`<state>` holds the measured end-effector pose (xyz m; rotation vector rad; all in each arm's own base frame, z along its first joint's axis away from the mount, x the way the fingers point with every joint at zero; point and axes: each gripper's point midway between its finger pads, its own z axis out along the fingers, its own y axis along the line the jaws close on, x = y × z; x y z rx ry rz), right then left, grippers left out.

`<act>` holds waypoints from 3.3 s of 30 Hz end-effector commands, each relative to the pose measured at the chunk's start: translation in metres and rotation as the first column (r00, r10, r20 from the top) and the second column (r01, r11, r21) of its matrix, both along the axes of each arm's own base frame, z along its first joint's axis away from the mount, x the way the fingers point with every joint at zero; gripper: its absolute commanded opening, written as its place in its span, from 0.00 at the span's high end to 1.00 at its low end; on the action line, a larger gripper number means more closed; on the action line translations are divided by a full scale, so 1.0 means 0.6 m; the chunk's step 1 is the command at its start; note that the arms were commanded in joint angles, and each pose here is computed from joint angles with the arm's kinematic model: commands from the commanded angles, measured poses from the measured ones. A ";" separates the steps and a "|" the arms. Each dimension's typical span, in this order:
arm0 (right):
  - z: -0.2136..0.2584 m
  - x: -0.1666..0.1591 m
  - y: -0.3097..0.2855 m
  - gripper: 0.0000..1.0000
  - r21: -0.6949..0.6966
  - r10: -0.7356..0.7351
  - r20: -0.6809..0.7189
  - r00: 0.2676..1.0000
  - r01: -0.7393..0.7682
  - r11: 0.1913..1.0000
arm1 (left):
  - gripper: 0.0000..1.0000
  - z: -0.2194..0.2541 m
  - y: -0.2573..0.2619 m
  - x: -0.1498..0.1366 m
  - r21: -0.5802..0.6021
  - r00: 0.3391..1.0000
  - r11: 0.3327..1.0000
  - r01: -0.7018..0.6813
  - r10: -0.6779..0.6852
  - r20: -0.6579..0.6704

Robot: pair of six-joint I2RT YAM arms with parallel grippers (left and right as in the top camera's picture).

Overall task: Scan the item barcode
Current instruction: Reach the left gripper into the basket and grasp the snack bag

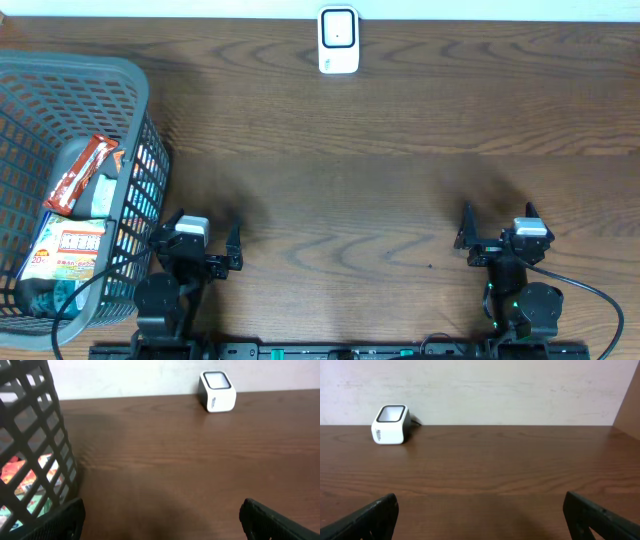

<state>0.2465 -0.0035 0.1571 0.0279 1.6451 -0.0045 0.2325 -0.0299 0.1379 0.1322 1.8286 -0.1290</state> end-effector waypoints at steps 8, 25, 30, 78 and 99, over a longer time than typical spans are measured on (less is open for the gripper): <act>0.000 0.000 0.000 0.01 0.013 -0.004 0.002 1.000 0.004 1.000 | 0.02 0.095 0.018 -0.009 0.016 0.998 0.998 -0.062 0.062 -0.020; 0.000 0.000 0.000 0.01 0.013 -0.004 0.002 1.000 0.004 1.000 | 0.02 0.161 0.012 -0.009 0.031 0.963 0.999 -0.037 0.044 -0.266; 0.000 0.000 0.000 0.01 0.013 -0.004 0.002 1.000 0.004 1.000 | 0.02 0.168 -0.020 -0.011 -0.029 0.965 0.998 0.057 -0.063 -0.254; 0.000 0.000 0.000 0.01 0.013 -0.004 0.002 1.000 0.004 1.000 | 0.02 0.288 0.103 0.042 -0.118 0.836 0.881 -0.457 0.381 -0.395; 0.000 0.000 0.000 0.01 0.013 -0.004 0.002 1.000 0.004 1.000 | 0.02 0.192 0.341 -0.006 -0.134 0.334 0.364 -0.922 0.571 -0.750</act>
